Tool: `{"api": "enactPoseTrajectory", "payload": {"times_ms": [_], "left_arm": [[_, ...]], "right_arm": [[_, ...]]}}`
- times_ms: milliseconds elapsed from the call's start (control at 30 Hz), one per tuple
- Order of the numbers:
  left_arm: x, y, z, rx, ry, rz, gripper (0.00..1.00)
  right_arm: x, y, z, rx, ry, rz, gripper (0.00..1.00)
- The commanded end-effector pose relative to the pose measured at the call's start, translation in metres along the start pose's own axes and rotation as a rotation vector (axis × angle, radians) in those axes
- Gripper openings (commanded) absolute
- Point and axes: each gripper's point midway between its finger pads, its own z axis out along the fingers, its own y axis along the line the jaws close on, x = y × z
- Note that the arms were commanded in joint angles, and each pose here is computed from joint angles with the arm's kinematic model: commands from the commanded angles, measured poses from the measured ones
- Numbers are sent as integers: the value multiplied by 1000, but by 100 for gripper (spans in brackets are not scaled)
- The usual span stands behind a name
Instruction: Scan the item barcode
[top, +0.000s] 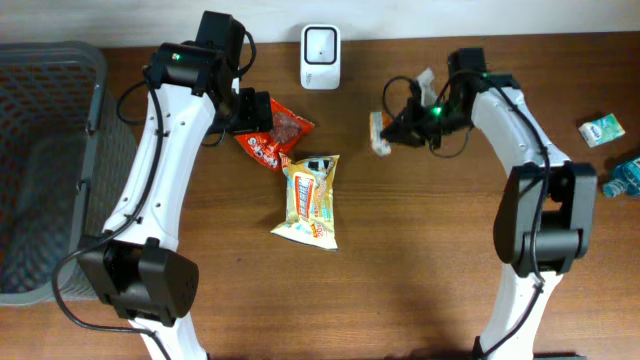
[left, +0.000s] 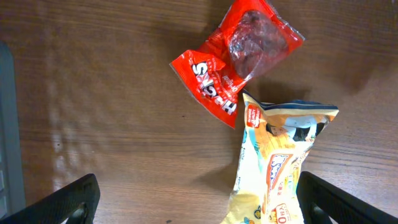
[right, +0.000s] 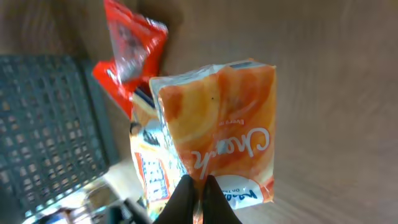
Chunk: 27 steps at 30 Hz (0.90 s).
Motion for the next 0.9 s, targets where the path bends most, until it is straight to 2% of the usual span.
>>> {"api": "enactPoseTrajectory", "payload": {"times_ms": [0, 100, 200, 300, 333, 367, 433, 533, 567, 633, 733, 767, 867], "left_arm": [[0, 0, 1, -1, 1, -10, 99], [0, 0, 0, 0, 0, -10, 99], [0, 0, 0, 0, 0, -10, 99], [0, 0, 1, -1, 1, -10, 99], [0, 0, 0, 0, 0, -10, 99], [0, 0, 0, 0, 0, -10, 99], [0, 0, 0, 0, 0, -10, 99], [0, 0, 0, 0, 0, -10, 99], [0, 0, 0, 0, 0, -10, 99], [0, 0, 1, -1, 1, -10, 99], [0, 0, 0, 0, 0, -10, 99], [0, 0, 0, 0, 0, -10, 99], [0, 0, 1, -1, 1, -10, 99]], "right_arm": [[11, -22, 0, -71, 26, 141, 4], [16, -62, -17, -68, 4, 299, 4], [22, -94, -28, -65, -26, 372, 4], [29, -147, -51, 74, -79, 477, 4], [33, -163, -57, 146, -87, 493, 8], [37, -177, -65, 216, -88, 498, 20], [47, -195, -90, 349, -69, 506, 25], [40, -171, -121, 362, -64, 459, 31], [35, -156, -125, 356, -56, 415, 43], [30, -142, -119, 359, -43, 363, 59], [21, -130, -87, 420, -22, 261, 62], [21, -133, -81, 478, -30, 283, 66], [18, -142, -73, 582, -74, 346, 67]]}}
